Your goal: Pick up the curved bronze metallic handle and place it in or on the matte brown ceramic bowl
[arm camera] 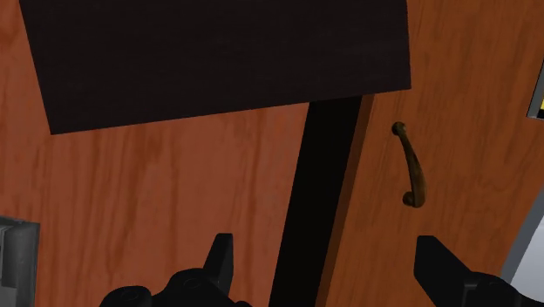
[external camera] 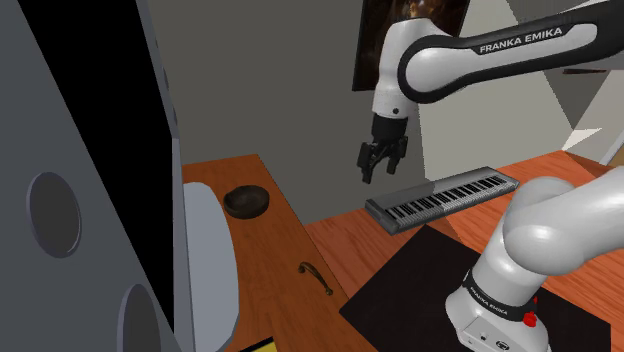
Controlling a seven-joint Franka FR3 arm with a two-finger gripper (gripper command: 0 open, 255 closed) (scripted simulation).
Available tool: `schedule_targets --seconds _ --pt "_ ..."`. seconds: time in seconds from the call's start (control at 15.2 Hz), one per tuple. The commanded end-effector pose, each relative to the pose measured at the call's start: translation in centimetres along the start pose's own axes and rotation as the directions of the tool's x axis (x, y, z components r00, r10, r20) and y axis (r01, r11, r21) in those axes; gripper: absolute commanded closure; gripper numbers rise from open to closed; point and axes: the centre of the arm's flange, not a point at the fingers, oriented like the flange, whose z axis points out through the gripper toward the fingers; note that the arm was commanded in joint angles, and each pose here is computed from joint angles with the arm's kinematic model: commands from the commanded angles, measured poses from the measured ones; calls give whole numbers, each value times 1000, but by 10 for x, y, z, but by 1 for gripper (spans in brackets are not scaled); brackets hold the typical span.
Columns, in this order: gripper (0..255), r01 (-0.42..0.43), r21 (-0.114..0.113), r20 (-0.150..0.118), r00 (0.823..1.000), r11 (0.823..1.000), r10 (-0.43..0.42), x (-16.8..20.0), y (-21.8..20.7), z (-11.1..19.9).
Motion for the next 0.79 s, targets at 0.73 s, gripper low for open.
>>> schedule_targets --seconds 0.73 --pt "0 92 -64 -50 994 994 -96 7 -112 137"
